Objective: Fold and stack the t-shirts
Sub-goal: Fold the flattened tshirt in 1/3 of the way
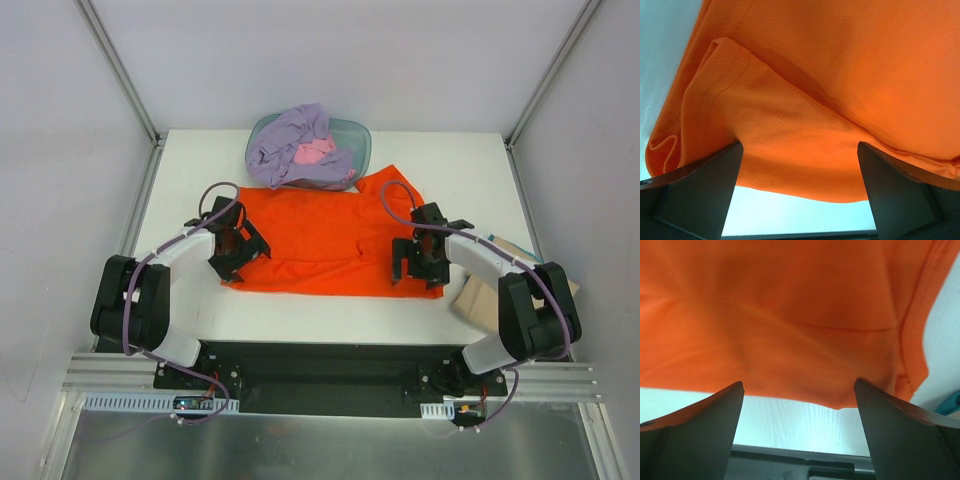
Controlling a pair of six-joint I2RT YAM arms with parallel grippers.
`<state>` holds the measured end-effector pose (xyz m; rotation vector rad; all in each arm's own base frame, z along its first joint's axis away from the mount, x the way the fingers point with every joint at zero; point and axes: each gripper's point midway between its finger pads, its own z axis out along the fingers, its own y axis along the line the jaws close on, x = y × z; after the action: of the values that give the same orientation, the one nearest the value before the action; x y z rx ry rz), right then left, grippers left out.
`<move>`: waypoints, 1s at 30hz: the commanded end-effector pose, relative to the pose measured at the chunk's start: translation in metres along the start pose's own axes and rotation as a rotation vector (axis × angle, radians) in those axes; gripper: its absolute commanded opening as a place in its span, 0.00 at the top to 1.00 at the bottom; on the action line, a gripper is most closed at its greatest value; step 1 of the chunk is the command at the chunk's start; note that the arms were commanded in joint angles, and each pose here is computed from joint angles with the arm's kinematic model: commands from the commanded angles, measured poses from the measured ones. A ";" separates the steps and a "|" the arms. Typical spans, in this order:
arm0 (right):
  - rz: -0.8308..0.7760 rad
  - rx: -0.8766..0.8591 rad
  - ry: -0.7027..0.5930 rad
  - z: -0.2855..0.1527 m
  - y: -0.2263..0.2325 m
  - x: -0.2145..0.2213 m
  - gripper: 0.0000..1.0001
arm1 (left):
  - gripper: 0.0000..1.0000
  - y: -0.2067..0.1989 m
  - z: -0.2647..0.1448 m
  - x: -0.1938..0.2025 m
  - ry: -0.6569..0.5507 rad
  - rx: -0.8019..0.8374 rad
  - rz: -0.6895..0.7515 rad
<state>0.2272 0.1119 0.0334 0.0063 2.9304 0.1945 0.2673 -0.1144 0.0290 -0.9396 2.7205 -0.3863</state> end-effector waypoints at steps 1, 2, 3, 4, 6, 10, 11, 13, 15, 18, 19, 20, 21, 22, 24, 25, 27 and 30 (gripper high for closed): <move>0.041 0.060 0.004 0.009 -0.019 -0.006 0.03 | 0.01 0.005 0.004 -0.017 -0.044 -0.026 0.002; 0.048 0.064 0.013 0.011 -0.021 -0.005 0.03 | 0.01 0.007 0.003 -0.017 -0.046 -0.027 -0.002; 0.051 0.066 0.030 0.015 -0.023 -0.002 0.03 | 0.01 0.009 0.003 -0.018 -0.048 -0.028 -0.005; 0.058 0.053 0.051 0.018 -0.022 0.003 0.03 | 0.01 0.013 0.003 -0.016 -0.040 -0.033 -0.007; 0.068 0.039 0.079 0.022 -0.021 0.010 0.03 | 0.01 0.014 0.002 -0.014 -0.039 -0.028 -0.004; 0.092 0.036 0.121 0.018 -0.023 0.025 0.03 | 0.01 0.022 0.002 -0.007 -0.027 -0.038 -0.007; 0.096 0.037 0.126 0.016 -0.024 0.030 0.03 | 0.01 0.024 0.002 -0.005 -0.020 -0.040 -0.007; 0.115 0.037 0.155 0.012 -0.026 0.043 0.03 | 0.01 0.031 0.001 0.003 -0.001 -0.049 -0.008; 0.147 -0.016 0.180 0.008 -0.018 0.058 0.03 | 0.01 0.041 0.002 0.017 0.039 -0.059 -0.018; 0.181 -0.133 0.244 0.007 -0.001 0.083 0.03 | 0.01 0.055 -0.002 0.038 0.072 -0.050 -0.042; 0.206 -0.128 0.259 0.007 -0.001 0.090 0.03 | 0.01 0.059 -0.008 0.040 0.058 -0.047 -0.048; 0.207 -0.124 0.252 0.005 -0.004 0.094 0.03 | 0.01 0.066 -0.010 0.044 0.055 -0.062 -0.067; 0.196 -0.123 0.242 0.005 -0.005 0.098 0.03 | 0.01 0.079 -0.008 0.052 0.059 -0.089 -0.075; 0.211 -0.115 0.227 0.002 -0.005 0.097 0.03 | 0.01 0.081 -0.013 0.055 0.050 -0.079 -0.081; 0.192 -0.123 0.225 -0.012 -0.003 0.098 0.03 | 0.01 0.096 -0.014 0.070 0.080 -0.107 -0.107; 0.193 -0.118 0.223 -0.016 -0.004 0.099 0.03 | 0.01 0.097 -0.016 0.072 0.075 -0.101 -0.113; 0.191 -0.108 0.238 -0.024 -0.006 0.107 0.03 | 0.01 0.104 -0.019 0.081 0.102 -0.121 -0.129; 0.210 -0.085 0.267 -0.025 -0.009 0.124 0.03 | 0.01 0.106 -0.021 0.091 0.129 -0.104 -0.135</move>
<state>0.1370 0.1051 0.0277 0.2298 3.0799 0.4017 0.1893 -0.0960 0.0270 -1.0414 2.6545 -0.4716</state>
